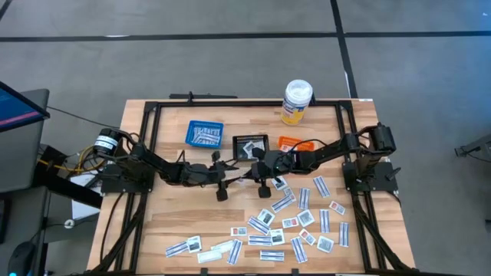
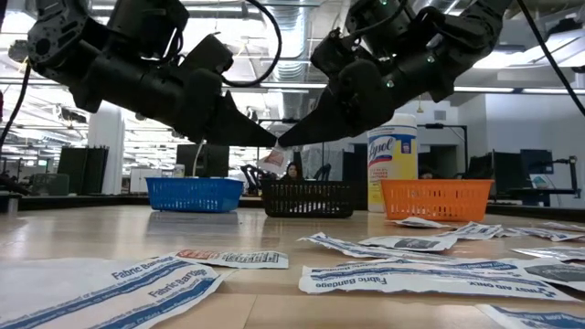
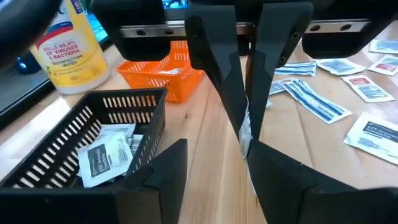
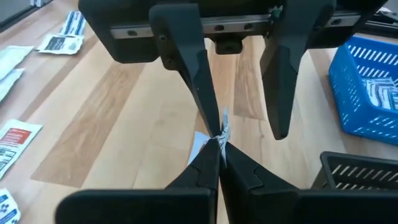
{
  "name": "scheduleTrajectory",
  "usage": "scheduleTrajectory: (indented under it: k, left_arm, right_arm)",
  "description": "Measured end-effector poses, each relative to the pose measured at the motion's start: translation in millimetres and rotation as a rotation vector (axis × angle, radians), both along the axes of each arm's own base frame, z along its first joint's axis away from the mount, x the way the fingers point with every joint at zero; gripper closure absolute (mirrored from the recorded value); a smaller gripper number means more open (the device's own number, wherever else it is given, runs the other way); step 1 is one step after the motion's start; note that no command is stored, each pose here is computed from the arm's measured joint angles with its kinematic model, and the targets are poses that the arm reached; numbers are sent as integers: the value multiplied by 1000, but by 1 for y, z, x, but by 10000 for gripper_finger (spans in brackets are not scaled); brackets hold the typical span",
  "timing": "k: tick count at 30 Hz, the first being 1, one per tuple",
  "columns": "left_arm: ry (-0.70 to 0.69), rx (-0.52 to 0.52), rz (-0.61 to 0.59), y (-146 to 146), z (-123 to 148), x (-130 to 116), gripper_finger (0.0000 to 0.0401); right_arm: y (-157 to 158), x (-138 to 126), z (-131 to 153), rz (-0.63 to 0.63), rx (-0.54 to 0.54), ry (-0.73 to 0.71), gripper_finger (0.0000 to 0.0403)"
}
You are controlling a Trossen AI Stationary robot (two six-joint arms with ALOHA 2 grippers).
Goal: Pick & Place First Aid Supplies
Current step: Put the ointment pack into the orange bin
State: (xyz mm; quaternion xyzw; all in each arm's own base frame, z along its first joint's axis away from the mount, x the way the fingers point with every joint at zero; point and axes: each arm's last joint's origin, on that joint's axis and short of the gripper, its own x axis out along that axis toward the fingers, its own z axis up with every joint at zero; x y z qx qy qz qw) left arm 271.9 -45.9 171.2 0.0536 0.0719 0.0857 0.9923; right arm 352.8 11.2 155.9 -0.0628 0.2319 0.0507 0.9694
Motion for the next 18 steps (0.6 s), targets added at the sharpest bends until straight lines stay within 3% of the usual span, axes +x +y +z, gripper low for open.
scheduleTrajectory:
  k: [18]
  left_arm:
    - [-1, -13, -79, -1, 0, 1, 273]
  right_arm:
    - [-2, 0, 0, -1, -38, 5, 402]
